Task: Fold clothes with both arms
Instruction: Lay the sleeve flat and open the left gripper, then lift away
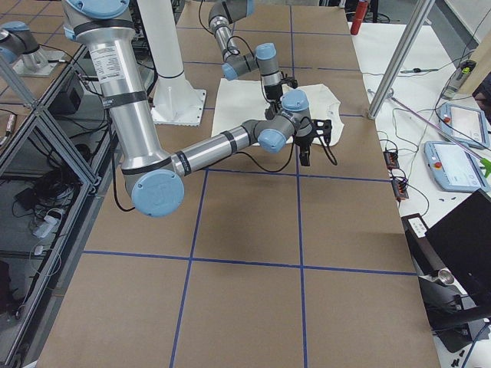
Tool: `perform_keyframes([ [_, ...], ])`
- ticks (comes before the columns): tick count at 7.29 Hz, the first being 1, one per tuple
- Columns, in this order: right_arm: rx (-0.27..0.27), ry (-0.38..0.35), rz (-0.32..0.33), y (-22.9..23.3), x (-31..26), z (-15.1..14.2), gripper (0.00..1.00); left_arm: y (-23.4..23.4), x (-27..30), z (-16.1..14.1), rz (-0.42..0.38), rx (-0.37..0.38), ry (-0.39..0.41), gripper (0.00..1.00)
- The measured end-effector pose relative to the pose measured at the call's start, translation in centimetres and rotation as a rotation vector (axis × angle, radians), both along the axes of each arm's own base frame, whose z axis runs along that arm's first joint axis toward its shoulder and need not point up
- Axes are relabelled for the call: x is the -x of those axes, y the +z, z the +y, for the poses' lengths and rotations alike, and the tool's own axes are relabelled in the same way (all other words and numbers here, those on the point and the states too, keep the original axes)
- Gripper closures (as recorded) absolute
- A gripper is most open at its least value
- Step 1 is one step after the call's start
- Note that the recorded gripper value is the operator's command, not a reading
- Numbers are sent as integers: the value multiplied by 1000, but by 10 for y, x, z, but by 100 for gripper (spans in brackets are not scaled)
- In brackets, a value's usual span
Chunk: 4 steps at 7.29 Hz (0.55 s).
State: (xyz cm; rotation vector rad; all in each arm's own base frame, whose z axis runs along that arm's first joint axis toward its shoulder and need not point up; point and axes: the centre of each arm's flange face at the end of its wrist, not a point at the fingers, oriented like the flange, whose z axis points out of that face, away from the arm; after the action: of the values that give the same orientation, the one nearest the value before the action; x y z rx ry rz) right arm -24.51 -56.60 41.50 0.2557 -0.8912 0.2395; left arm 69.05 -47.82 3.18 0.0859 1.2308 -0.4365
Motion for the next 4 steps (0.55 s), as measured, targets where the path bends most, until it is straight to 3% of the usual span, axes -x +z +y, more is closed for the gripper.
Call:
perform_keyframes([
  [1,5,0,3,3,1,-1,0,9,-1,4,-7,-3,6,76],
  [2,8,1,5,5,2,-1,0,17,-5,11,-13,-5,17,69],
  [4,12,1,7,6,2,-3,0,37,-15,26,-34,-12,8,36],
])
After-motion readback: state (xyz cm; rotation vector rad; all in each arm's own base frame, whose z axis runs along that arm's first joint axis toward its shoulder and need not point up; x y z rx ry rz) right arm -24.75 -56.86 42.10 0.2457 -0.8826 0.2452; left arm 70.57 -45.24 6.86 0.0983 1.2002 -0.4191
